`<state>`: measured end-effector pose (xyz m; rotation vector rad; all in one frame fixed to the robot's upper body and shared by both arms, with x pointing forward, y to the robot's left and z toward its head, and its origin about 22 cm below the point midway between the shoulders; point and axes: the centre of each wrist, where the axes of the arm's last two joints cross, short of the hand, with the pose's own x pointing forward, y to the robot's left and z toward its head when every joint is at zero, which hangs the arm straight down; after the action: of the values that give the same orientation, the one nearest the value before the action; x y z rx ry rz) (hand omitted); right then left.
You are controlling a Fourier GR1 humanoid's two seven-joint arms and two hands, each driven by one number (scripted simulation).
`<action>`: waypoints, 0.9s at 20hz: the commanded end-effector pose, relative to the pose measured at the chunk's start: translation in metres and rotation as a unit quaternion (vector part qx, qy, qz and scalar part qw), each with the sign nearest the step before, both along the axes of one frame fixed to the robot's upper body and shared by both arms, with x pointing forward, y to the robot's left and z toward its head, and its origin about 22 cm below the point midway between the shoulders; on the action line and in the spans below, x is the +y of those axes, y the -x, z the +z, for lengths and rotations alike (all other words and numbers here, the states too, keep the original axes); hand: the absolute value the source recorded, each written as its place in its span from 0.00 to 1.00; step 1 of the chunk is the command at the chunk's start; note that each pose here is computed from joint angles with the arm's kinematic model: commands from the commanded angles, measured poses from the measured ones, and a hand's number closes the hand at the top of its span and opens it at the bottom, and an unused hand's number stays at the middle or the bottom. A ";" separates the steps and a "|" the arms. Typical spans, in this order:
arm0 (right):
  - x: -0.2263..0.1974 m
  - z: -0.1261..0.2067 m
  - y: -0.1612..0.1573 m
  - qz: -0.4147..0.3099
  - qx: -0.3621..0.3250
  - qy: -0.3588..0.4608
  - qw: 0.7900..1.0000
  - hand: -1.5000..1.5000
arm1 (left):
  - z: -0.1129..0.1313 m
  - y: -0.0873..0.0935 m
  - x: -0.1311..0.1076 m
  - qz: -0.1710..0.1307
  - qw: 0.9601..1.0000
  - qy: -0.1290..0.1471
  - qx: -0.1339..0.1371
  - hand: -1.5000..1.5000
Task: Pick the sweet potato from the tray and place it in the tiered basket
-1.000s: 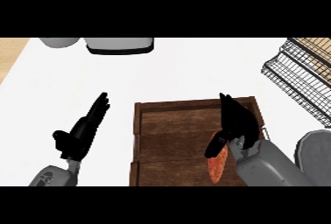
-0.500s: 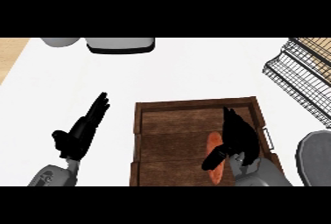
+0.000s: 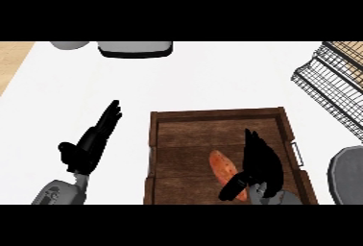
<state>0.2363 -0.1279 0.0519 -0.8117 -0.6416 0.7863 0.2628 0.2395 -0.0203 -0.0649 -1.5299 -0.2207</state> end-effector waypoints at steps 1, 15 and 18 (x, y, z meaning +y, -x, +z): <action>0.017 0.010 -0.002 -0.072 0.059 0.050 0.994 0.00 | -0.002 0.003 0.003 -0.002 1.000 -0.003 0.002 0.50; 0.027 -0.005 0.000 -0.035 -0.053 0.024 0.998 1.00 | 0.005 -0.005 0.007 -0.014 1.000 0.004 -0.002 0.50; 0.034 0.002 -0.004 -0.041 -0.052 0.029 0.997 1.00 | 0.005 -0.002 -0.019 -0.006 1.000 0.011 0.006 0.50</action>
<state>0.2336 -0.1092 0.0492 -0.8831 -0.7720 0.7635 0.2685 0.2323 -0.0184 -0.0795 -1.5285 -0.2243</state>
